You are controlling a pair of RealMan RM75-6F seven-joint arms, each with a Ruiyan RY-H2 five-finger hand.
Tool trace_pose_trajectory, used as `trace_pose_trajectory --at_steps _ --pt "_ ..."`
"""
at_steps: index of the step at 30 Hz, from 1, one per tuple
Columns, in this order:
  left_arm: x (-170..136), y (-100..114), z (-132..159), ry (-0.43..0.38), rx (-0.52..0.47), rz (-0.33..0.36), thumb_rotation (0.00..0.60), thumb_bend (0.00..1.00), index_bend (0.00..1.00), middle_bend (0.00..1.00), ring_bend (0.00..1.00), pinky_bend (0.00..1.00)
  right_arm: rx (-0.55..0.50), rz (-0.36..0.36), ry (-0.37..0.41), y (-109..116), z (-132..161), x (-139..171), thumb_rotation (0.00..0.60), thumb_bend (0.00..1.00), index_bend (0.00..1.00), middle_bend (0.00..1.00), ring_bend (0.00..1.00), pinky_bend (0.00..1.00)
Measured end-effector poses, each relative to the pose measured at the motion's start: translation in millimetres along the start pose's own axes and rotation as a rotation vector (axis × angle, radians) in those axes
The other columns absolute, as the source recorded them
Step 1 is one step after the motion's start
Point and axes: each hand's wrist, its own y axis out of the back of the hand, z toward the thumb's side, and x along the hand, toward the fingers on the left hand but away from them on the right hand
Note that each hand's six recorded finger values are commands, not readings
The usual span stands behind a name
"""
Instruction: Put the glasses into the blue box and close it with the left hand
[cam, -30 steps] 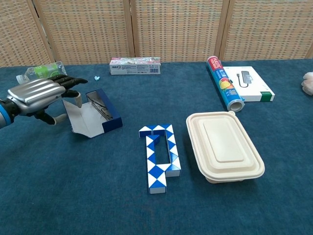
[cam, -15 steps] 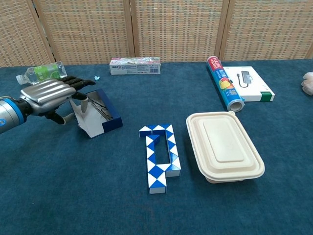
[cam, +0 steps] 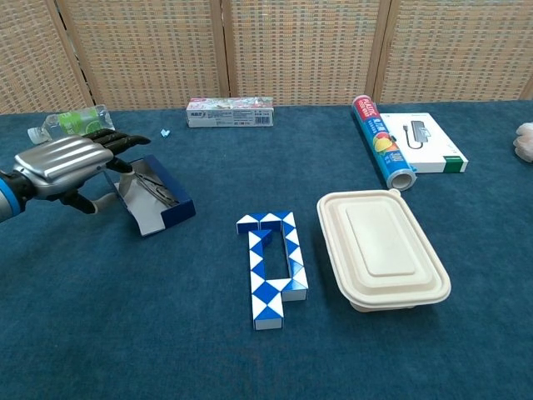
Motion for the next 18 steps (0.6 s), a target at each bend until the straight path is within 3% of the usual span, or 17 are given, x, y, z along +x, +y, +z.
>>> trace_pose_trajectory --at_steps 11,18 --pt "-51.2 2.1 -30.7 -0.017 0.055 -0.028 0.6 0.51 0.8 0.0 0.0 0.0 0.001 0.0 0.001 0.1 0.3 0.5 0.6 0.05 0.0 0.0 0.0 0.0" --pt "-77.2 6.5 -32.8 -0.026 0.085 -0.059 0.6 0.51 0.8 0.0 0.0 0.0 0.002 0.002 0.001 -0.2 0.2 0.3 0.6 0.05 0.0 0.0 0.0 0.0"
